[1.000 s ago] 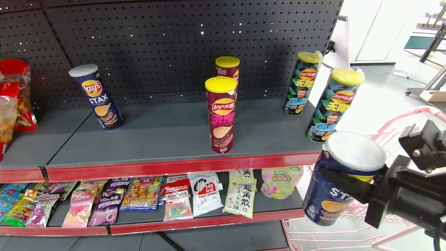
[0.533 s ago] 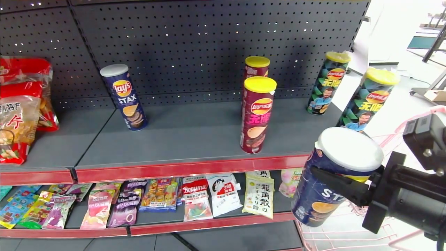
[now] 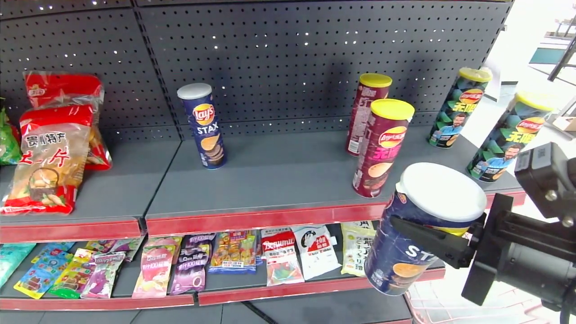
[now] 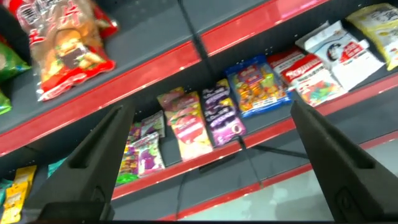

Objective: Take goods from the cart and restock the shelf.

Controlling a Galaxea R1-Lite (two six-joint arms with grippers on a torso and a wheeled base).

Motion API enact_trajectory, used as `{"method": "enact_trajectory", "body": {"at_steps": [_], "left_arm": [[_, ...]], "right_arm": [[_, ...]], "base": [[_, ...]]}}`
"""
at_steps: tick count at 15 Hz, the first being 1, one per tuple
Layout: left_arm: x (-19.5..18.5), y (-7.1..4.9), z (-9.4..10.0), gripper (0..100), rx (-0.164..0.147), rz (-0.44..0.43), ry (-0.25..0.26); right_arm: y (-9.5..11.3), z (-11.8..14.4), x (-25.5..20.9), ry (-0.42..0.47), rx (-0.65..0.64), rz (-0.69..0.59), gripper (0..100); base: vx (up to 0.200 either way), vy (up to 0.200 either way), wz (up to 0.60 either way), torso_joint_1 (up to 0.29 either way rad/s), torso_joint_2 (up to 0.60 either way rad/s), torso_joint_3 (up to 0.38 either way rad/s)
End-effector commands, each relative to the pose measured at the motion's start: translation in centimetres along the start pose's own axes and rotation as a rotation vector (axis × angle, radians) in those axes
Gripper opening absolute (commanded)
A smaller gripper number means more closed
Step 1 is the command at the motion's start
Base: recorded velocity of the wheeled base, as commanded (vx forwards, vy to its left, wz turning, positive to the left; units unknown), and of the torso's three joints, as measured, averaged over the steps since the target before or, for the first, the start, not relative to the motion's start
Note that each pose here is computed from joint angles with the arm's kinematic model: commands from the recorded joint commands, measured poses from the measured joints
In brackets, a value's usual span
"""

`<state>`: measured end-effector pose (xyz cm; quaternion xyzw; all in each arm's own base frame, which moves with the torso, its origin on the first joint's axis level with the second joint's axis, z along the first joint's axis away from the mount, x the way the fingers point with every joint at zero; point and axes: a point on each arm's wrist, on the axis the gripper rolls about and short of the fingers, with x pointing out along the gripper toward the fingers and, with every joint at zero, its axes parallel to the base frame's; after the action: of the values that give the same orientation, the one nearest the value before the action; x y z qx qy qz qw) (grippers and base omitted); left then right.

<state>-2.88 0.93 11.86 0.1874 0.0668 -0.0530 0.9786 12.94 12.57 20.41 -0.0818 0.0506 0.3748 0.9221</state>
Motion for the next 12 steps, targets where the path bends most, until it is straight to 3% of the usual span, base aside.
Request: {"method": "enact_trajectory", "body": {"at_steps": [1, 12], "left_arm": [[0.01, 0.0, 0.01, 100, 0.001, 0.0, 0.001], [-0.02, 0.03, 0.05, 100, 0.004, 0.003, -0.003]], "right_arm": [[0.07, -0.13, 0.05, 0.003, -0.002, 0.029, 0], [0.5, 0.12, 0.1, -0.007, -0.009, 0.057, 0]], "base": [[0.0, 0.2, 0.0, 0.002, 0.0, 0.002], [0.0, 0.2, 0.0, 0.001, 0.0, 0.002]]}}
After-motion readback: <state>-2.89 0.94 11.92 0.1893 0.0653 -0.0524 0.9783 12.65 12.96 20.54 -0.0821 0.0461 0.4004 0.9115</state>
